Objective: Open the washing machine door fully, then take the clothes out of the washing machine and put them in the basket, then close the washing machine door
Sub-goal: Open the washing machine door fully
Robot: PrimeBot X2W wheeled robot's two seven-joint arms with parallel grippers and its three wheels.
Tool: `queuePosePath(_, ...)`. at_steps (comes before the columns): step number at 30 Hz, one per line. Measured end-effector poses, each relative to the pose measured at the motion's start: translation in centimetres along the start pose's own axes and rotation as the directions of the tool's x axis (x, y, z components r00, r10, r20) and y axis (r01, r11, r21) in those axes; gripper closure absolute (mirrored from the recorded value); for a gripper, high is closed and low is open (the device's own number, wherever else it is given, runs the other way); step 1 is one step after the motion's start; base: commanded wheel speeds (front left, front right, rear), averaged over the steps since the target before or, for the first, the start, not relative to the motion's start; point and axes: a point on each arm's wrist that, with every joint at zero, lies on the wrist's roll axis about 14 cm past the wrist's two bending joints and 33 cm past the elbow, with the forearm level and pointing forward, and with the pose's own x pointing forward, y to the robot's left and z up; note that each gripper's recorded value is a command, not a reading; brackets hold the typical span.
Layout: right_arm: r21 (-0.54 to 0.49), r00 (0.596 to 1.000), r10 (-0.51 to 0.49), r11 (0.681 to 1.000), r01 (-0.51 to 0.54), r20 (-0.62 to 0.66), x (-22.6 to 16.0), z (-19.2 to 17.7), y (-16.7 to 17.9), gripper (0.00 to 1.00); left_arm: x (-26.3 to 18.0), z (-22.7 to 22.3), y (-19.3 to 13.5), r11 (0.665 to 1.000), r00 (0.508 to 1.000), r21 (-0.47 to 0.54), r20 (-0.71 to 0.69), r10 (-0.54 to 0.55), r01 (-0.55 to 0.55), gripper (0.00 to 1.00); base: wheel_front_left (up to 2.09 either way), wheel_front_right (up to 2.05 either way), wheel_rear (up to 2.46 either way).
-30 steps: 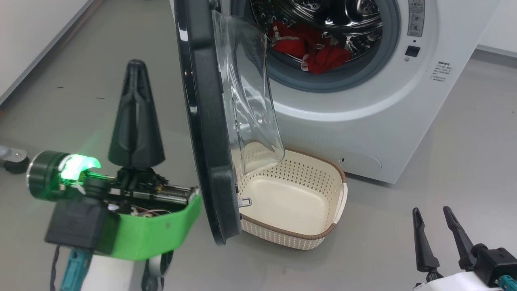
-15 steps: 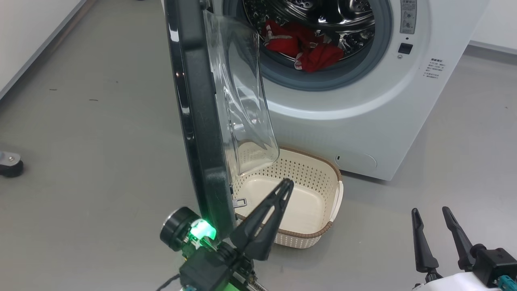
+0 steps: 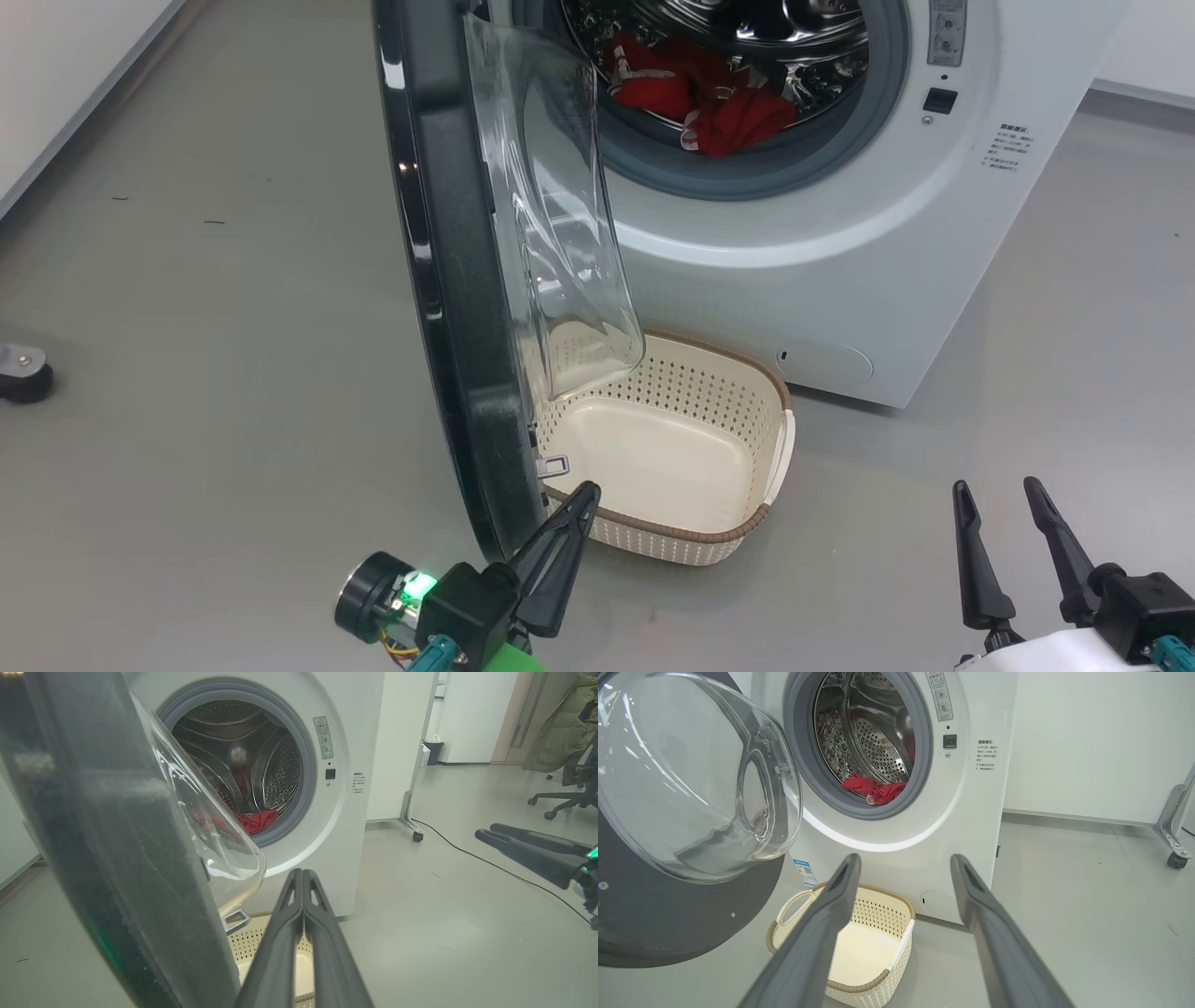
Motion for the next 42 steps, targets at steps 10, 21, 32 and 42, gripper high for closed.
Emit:
queuePosePath(10,0.003,1.0,-0.004,1.0,0.004,-0.006,0.0,-0.2,-0.2,0.0,0.3,-0.7,2.6,0.996,0.996,0.021,-0.025,0.089,-0.088,1.0,0.0,0.0,0.0)
queuePosePath(21,0.009,1.0,-0.007,1.0,0.007,-0.009,-0.1,-0.3,-0.4,0.0,0.2,-1.4,4.2,0.989,0.988,0.032,-0.047,0.147,-0.146,1.0,0.0,0.0,0.0)
queuePosePath(32,0.007,1.0,0.012,1.0,-0.012,-0.001,0.4,0.0,0.2,0.0,-1.0,-0.9,7.1,0.964,0.965,0.038,-0.015,0.263,-0.262,1.0,0.0,0.0,0.0)
queuePosePath(42,0.008,0.999,0.051,0.999,-0.051,0.002,0.7,0.1,1.5,0.0,-3.0,-0.1,10.9,0.922,0.924,0.057,0.018,0.383,-0.383,1.0,0.0,0.0,0.0)
